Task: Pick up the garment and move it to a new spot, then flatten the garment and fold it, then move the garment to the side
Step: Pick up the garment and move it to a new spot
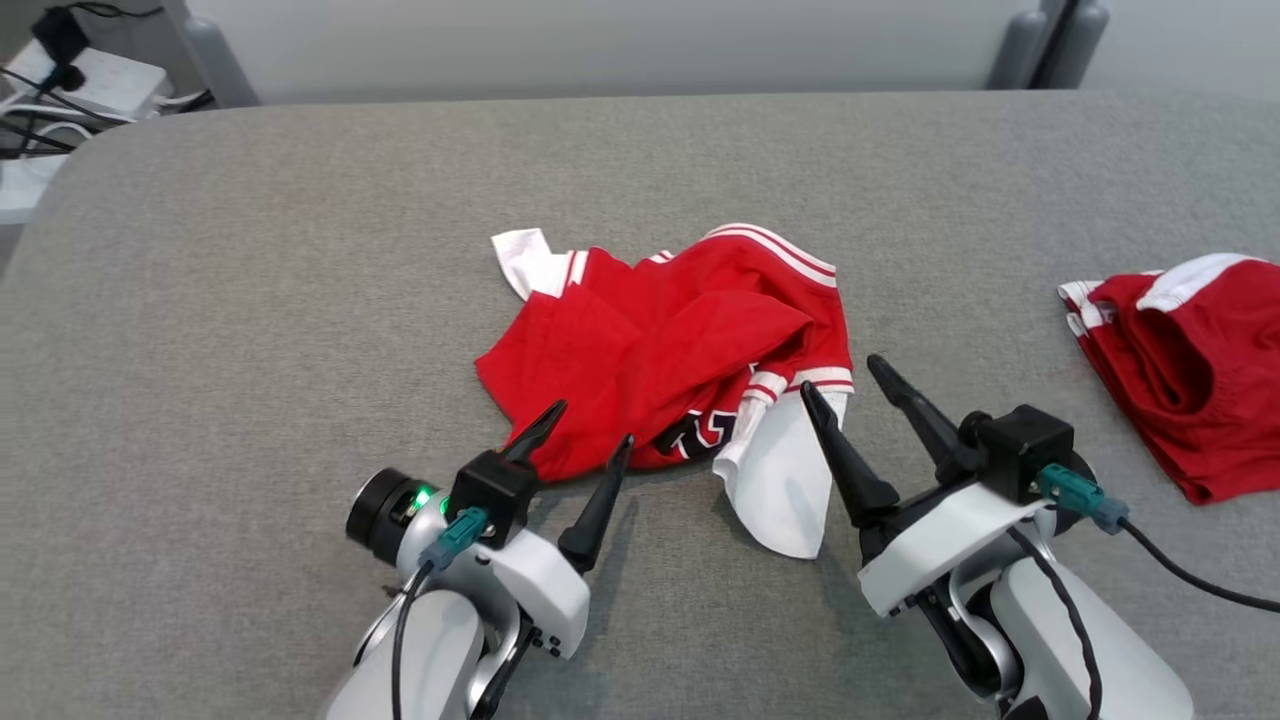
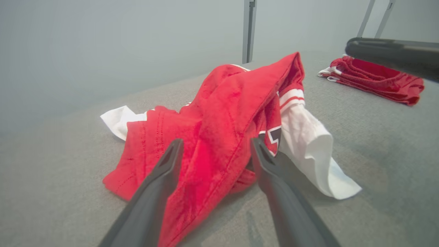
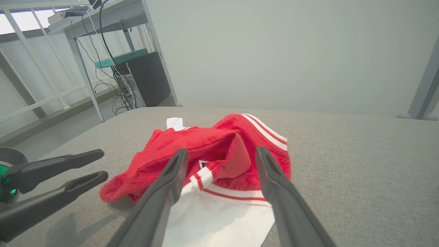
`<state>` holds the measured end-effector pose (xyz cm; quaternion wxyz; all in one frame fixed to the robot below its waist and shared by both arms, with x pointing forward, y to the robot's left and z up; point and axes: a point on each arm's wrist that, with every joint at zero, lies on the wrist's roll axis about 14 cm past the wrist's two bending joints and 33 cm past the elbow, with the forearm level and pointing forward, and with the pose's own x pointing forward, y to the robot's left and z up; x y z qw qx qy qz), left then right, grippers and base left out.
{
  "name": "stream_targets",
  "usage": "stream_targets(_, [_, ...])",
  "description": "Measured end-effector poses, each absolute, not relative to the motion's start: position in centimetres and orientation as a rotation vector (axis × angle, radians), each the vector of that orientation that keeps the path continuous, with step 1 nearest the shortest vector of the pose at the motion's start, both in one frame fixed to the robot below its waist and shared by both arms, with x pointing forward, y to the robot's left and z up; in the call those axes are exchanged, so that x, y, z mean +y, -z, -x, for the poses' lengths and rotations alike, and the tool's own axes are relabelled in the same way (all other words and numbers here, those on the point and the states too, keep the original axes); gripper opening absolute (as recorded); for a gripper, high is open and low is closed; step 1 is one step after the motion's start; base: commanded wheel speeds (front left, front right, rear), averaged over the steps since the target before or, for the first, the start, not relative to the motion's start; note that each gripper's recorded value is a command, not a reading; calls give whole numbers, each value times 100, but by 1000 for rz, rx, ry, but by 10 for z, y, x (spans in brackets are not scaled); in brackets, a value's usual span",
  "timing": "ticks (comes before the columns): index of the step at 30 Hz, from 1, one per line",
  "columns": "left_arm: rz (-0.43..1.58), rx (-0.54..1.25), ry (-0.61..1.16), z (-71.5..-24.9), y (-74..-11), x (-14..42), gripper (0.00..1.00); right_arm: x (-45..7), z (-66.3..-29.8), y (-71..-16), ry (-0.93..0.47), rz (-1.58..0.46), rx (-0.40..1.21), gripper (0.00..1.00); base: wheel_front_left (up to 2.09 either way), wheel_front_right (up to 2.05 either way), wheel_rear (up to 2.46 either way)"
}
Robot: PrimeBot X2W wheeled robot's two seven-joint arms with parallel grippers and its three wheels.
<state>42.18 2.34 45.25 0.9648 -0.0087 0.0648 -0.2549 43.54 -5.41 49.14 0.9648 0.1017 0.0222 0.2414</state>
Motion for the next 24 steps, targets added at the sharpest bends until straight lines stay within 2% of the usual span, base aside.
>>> stream_targets(8, [72, 159, 381, -410, -445, 61, 100, -49, -437, -493, -513, -191, 49, 100, 0, 0, 0])
stream_targets(15, [81, 158, 345, -408, -445, 72, 100, -56, -452, -482, -511, -117, 92, 100, 0, 0, 0])
stream_targets(24, [86, 172, 320, -405, -440, 81, 100, -35, -462, -468, -560, -92, 153, 100, 0, 0, 0])
